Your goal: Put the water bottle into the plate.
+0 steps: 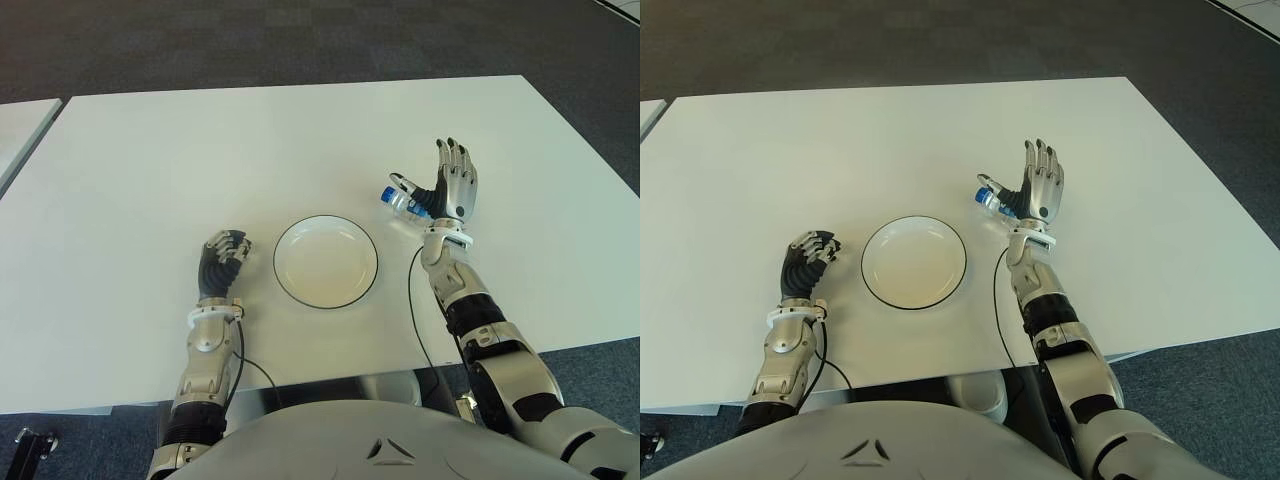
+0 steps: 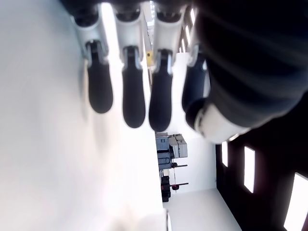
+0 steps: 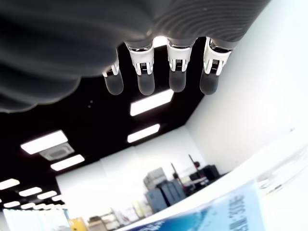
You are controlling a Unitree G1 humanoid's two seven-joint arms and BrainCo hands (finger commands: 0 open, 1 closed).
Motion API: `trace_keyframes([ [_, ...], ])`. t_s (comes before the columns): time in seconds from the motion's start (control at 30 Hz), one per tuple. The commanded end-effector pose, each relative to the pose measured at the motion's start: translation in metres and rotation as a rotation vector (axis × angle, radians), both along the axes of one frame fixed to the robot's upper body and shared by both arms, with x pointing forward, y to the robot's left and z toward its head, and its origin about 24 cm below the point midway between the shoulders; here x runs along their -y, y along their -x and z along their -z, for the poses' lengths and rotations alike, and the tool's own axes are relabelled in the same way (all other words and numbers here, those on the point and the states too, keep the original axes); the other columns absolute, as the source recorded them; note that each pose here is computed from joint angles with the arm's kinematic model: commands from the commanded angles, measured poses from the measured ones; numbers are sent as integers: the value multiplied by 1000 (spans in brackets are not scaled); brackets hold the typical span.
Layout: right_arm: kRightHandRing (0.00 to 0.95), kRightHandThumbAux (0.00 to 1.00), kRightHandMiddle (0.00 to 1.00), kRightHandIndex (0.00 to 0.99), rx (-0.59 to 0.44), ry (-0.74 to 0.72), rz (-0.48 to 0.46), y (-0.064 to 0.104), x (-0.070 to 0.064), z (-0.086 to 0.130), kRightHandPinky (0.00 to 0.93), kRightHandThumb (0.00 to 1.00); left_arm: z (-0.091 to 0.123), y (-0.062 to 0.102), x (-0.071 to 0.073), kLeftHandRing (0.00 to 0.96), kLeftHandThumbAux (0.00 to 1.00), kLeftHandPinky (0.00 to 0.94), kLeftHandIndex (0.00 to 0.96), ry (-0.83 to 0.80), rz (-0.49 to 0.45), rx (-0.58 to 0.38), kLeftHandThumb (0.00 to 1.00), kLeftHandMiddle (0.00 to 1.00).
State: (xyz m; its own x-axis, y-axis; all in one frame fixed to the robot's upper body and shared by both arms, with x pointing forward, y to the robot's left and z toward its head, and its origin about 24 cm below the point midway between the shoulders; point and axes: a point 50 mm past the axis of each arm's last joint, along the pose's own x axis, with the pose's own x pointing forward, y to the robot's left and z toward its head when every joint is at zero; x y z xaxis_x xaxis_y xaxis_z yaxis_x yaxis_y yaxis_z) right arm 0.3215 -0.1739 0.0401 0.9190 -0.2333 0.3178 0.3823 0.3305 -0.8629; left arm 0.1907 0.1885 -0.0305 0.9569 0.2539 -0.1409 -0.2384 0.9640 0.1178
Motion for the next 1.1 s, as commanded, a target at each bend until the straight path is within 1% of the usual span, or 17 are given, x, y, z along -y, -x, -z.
trace_keyframes([
  [0.03, 0, 179, 0, 0, -110, 22, -3, -5, -2, 4, 0, 657, 13, 10, 1, 493, 717, 487, 428, 8, -18, -92, 703, 500],
  [0.1, 0, 176, 0, 0, -128, 24, -6, -6, -2, 4, 0, 663, 13, 11, 1, 495, 717, 487, 428, 7, -18, -92, 703, 502],
  [0.23, 0, 176, 0, 0, -248, 38, -32, -9, -3, 7, 0, 674, 13, 11, 1, 496, 717, 484, 428, 9, -22, -98, 703, 504],
  [0.37, 0, 166, 0, 0, -346, 63, -62, -11, -4, 10, 0, 667, 13, 11, 1, 495, 717, 485, 429, 13, -26, -95, 703, 509],
  [0.5, 0, 159, 0, 0, -401, 85, -79, -12, -4, 12, 0, 662, 13, 11, 1, 496, 717, 486, 429, 14, -26, -92, 703, 512],
  [0.63, 0, 156, 0, 0, -515, 147, -117, -13, -1, 21, 0, 655, 12, 12, 0, 493, 717, 484, 429, 13, -28, -92, 703, 507],
  [0.77, 0, 162, 0, 0, -609, 186, -142, -14, 3, 26, 0, 653, 12, 12, 0, 490, 717, 482, 428, 10, -29, -92, 703, 502],
  [0.87, 0, 167, 0, 0, -650, 207, -153, -15, 3, 27, 0, 656, 12, 12, 0, 489, 717, 483, 428, 11, -31, -93, 703, 501],
  [0.93, 0, 168, 0, 0, -717, 248, -162, -15, 4, 29, 0, 656, 12, 12, 1, 491, 717, 485, 428, 14, -32, -91, 703, 503],
  [1.1, 0, 169, 0, 0, -805, 307, -172, -15, 4, 32, 0, 654, 12, 12, 1, 493, 717, 489, 428, 16, -32, -89, 704, 506],
])
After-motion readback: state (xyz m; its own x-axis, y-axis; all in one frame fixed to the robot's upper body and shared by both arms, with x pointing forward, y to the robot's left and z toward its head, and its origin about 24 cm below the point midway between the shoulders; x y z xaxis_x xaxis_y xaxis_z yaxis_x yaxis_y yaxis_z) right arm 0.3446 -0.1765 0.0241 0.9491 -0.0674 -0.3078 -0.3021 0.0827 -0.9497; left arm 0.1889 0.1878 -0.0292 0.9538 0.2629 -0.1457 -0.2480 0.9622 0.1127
